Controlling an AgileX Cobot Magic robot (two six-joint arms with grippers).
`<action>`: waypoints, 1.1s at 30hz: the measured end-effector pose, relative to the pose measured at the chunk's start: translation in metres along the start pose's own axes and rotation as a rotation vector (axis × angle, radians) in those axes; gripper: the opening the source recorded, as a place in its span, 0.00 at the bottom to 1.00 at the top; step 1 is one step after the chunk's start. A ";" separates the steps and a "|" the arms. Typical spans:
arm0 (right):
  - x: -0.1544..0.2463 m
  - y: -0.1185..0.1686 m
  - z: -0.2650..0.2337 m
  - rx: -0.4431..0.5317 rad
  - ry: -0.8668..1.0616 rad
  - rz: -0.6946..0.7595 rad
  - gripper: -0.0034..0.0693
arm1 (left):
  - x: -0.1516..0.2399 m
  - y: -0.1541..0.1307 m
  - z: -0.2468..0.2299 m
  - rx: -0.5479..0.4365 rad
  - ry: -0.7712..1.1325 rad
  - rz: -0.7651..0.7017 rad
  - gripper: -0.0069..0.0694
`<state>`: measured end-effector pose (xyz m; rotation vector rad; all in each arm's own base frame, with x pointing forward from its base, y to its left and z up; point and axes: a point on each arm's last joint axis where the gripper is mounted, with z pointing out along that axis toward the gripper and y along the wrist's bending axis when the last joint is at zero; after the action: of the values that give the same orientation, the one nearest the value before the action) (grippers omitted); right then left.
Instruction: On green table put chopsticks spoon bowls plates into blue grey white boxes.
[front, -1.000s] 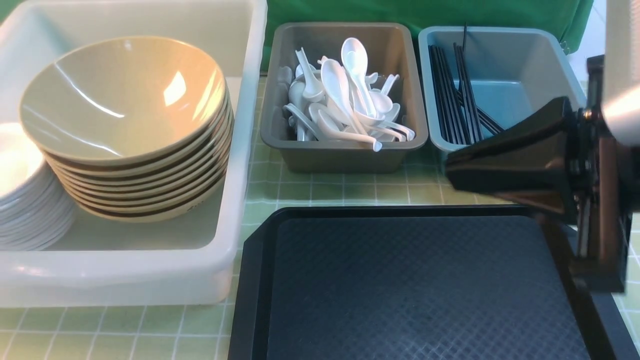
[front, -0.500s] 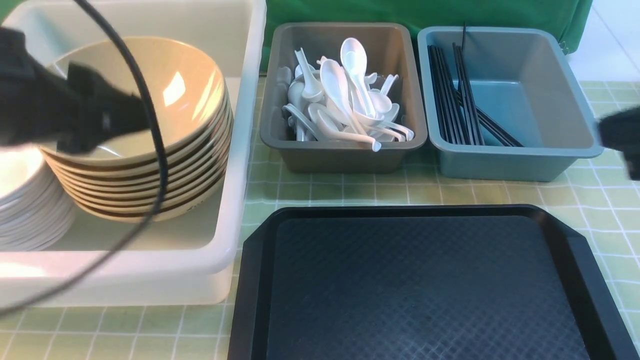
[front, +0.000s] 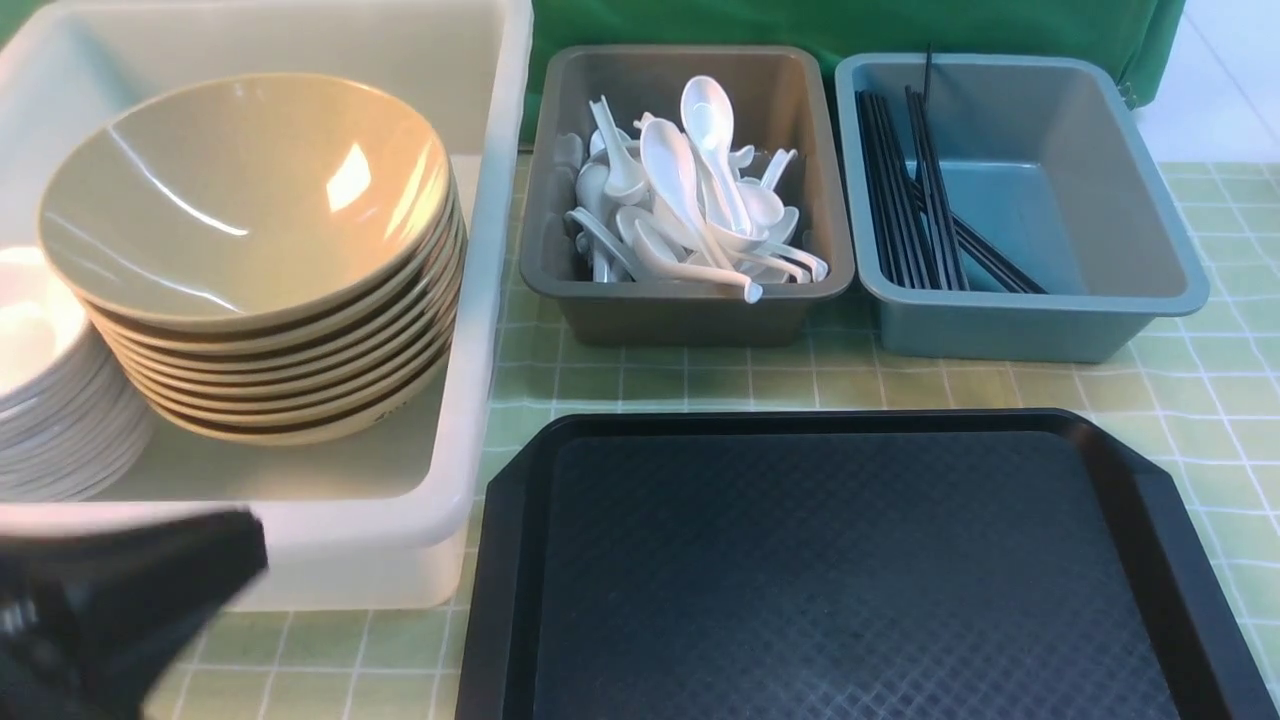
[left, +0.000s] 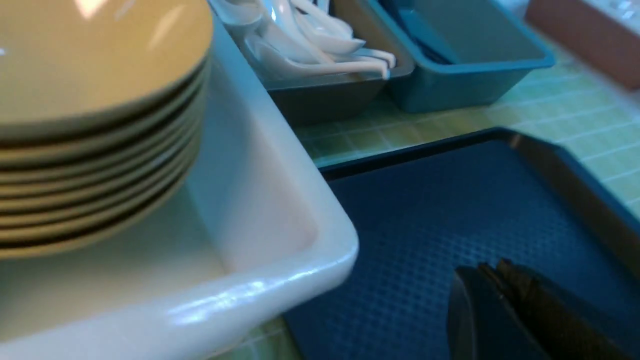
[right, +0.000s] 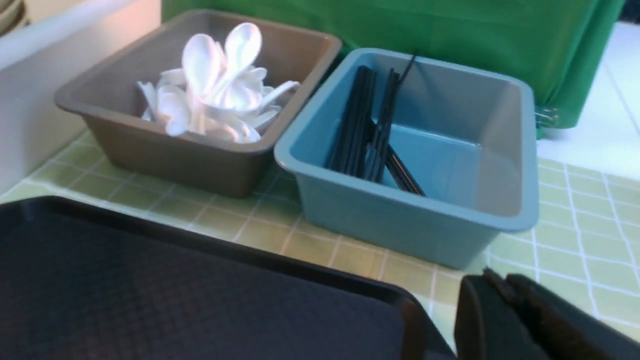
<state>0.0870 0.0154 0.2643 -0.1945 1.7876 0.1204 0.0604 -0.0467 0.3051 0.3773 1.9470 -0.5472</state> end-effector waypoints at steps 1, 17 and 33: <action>0.007 0.000 0.000 0.020 0.003 0.004 0.13 | 0.007 -0.001 -0.002 0.006 -0.027 -0.014 0.09; 0.026 0.000 0.003 0.022 0.043 0.056 0.16 | 0.028 -0.007 -0.016 0.035 -0.130 -0.004 0.09; 0.026 0.000 0.003 0.022 0.043 0.056 0.19 | 0.064 0.030 -0.009 -0.329 -0.387 0.063 0.09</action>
<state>0.0847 0.0146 0.2383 -0.1319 1.8367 0.1377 0.0418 -0.0152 0.2443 0.1110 1.6068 -0.2291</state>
